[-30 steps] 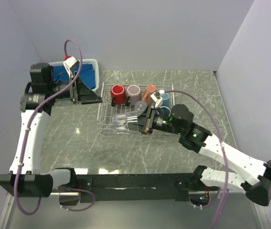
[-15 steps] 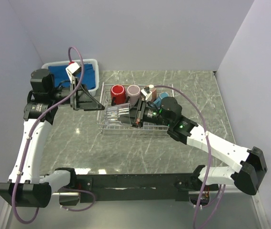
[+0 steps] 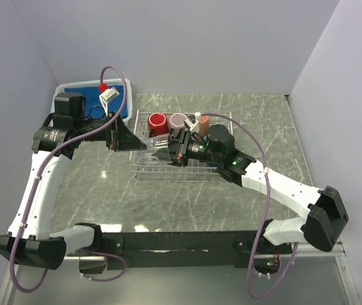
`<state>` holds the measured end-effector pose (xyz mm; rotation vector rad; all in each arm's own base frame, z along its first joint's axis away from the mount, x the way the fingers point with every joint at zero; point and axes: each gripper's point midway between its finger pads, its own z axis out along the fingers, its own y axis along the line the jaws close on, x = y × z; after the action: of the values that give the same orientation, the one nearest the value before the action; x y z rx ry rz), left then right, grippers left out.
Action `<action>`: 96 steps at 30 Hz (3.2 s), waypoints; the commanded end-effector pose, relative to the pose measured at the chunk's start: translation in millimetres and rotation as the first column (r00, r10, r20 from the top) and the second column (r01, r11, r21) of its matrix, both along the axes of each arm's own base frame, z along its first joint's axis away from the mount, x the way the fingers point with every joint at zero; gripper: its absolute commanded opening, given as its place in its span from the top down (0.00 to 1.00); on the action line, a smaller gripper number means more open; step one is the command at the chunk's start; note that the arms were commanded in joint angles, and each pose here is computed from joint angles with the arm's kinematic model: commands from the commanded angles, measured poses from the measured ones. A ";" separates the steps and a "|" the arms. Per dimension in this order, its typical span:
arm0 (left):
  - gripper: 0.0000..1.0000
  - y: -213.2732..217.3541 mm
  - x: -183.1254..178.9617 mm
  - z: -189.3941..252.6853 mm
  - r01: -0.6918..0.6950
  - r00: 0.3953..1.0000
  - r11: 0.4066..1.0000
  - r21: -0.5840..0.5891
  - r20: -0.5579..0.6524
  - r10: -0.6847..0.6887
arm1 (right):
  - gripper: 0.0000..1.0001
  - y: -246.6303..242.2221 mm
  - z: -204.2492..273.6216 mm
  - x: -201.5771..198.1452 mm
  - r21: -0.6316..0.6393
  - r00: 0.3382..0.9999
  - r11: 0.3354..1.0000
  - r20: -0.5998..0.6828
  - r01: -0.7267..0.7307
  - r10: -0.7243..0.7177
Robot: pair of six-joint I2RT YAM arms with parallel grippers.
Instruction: Load the cups into the dish rack
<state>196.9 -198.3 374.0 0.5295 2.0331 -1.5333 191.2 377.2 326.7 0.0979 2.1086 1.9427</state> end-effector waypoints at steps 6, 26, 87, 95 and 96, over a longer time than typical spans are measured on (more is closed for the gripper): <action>0.04 -4.6 -10.0 -25.5 0.078 0.996 0.993 0.090 0.025 -0.080 | 1.00 6.5 74.6 -16.6 0.177 0.985 0.979 0.158 -0.098 0.070; 0.04 -21.7 -0.2 27.3 0.190 0.981 0.969 -0.155 -0.007 -0.194 | 1.00 21.6 83.6 -11.9 0.311 0.985 0.938 0.121 -0.154 0.121; 0.99 -18.3 -1.3 42.1 0.176 0.983 0.964 -0.201 -0.011 -0.181 | 0.73 17.4 84.9 21.6 0.358 0.997 0.932 0.073 -0.051 0.026; 0.99 6.9 4.2 61.8 0.170 0.985 0.962 -0.214 0.001 -0.173 | 0.29 -18.2 65.5 28.8 0.280 0.998 0.960 0.042 0.033 -0.047; 0.99 9.3 4.8 60.2 0.160 0.985 0.963 -0.216 -0.025 -0.169 | 0.29 -25.4 65.3 33.9 0.272 0.996 0.961 0.058 0.049 -0.067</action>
<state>214.8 -199.4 411.8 0.4993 1.9148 -1.8497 223.7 381.7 371.7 0.1647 1.8561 2.2058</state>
